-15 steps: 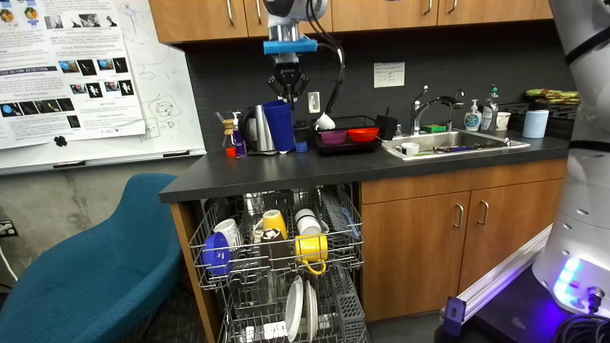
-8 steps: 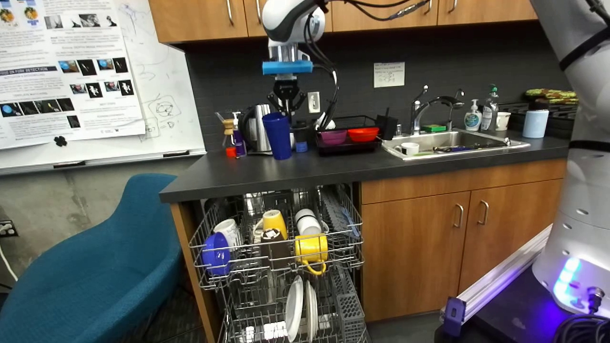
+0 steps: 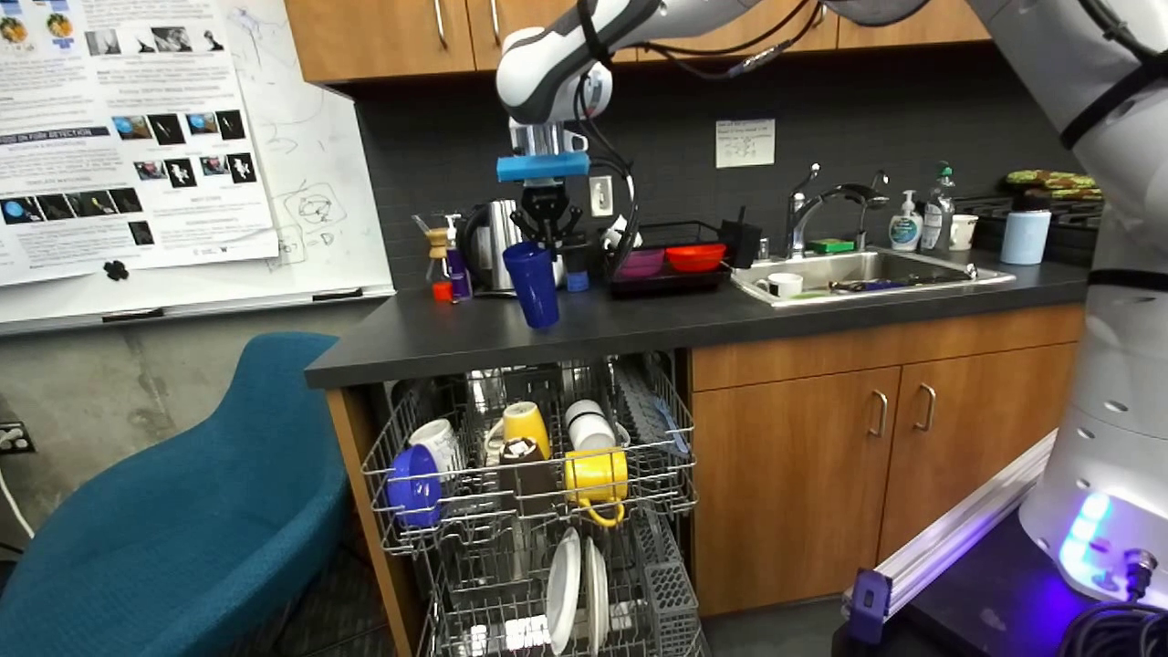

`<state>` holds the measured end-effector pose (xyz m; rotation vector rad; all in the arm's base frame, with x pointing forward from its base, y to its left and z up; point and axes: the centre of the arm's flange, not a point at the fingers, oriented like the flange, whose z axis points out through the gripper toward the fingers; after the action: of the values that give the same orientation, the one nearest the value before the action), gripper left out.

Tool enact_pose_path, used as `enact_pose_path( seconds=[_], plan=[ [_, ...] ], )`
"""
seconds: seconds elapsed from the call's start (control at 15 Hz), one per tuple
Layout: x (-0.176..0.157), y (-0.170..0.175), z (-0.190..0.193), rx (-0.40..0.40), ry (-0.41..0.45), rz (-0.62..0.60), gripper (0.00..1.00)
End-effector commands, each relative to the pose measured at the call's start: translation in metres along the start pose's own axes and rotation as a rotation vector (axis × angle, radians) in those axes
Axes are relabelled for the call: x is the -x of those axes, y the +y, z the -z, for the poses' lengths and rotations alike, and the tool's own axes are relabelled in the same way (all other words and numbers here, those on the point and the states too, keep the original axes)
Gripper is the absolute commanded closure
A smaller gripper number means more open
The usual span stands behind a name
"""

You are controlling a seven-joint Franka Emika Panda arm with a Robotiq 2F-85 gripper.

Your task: Remove the blue cup from the dishwasher

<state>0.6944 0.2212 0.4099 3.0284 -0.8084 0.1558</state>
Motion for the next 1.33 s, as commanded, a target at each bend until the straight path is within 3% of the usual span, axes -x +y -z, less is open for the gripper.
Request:
enact_pose_path(
  seconds=[0.0, 0.87, 0.93, 1.0, 1.27],
  plan=[
    [-0.014, -0.006, 0.001, -0.036, 0.009, -0.042, 0.98],
    [-0.035, -0.004, -0.017, -0.041, 0.024, -0.108, 0.98],
    [-0.035, -0.004, -0.018, -0.041, 0.023, -0.109, 0.68],
    [-0.036, -0.005, -0.018, -0.041, 0.023, -0.11, 0.68],
    [-0.036, -0.005, -0.021, -0.036, 0.023, -0.114, 0.45]
  ],
)
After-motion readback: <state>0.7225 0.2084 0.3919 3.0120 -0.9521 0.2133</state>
